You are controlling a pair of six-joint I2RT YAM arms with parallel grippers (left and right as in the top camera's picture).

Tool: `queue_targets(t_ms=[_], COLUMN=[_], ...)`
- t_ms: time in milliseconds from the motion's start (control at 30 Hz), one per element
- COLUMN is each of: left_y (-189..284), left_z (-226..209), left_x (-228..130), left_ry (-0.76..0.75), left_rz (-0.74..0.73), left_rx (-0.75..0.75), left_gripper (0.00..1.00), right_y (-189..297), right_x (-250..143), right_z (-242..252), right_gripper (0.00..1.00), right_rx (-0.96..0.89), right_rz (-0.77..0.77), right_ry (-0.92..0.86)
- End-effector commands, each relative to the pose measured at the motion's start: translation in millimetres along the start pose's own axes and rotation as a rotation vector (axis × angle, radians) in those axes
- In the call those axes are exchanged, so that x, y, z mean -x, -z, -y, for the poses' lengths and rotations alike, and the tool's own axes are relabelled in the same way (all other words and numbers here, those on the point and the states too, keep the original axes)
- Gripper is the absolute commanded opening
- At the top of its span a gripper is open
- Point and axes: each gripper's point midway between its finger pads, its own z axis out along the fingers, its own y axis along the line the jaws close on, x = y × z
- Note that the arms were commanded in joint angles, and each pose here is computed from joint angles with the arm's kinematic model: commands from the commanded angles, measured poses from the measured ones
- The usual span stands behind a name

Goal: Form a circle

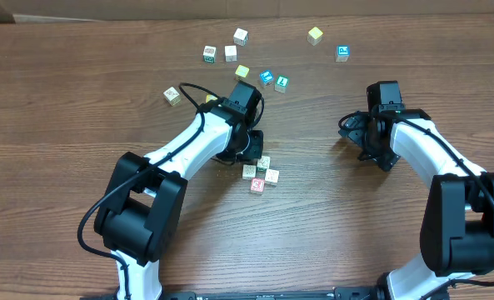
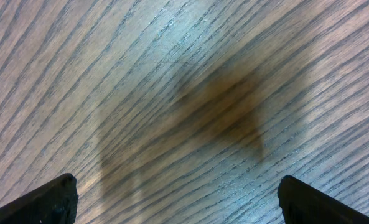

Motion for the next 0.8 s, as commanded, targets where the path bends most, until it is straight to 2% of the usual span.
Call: queue_targets(t_ms=[0,133,367,767], left_y=[19,31,25,16], left_z=[1,-2,-20,-33], left_x=[33,29,-9,-31], left_ry=[-0.01,0.005,0.016,0.014], left_rz=[0.087,0.05,-0.088,-0.147], left_rx=[0.005,0.023,0.12,0.177], left_gripper=[0.06,0.04,0.04,0.04], right_y=[-2,-2,-2,-2], right_x=[2,2,2,2], right_z=[5,5,5,5], right_gripper=[1.0,1.0,1.0,1.0], right_rx=[-0.016,-0.016,-0.016,-0.016], right_rz=[0.007,0.007,0.007,0.007], right_ry=[-0.005,-0.005,-0.005,-0.005])
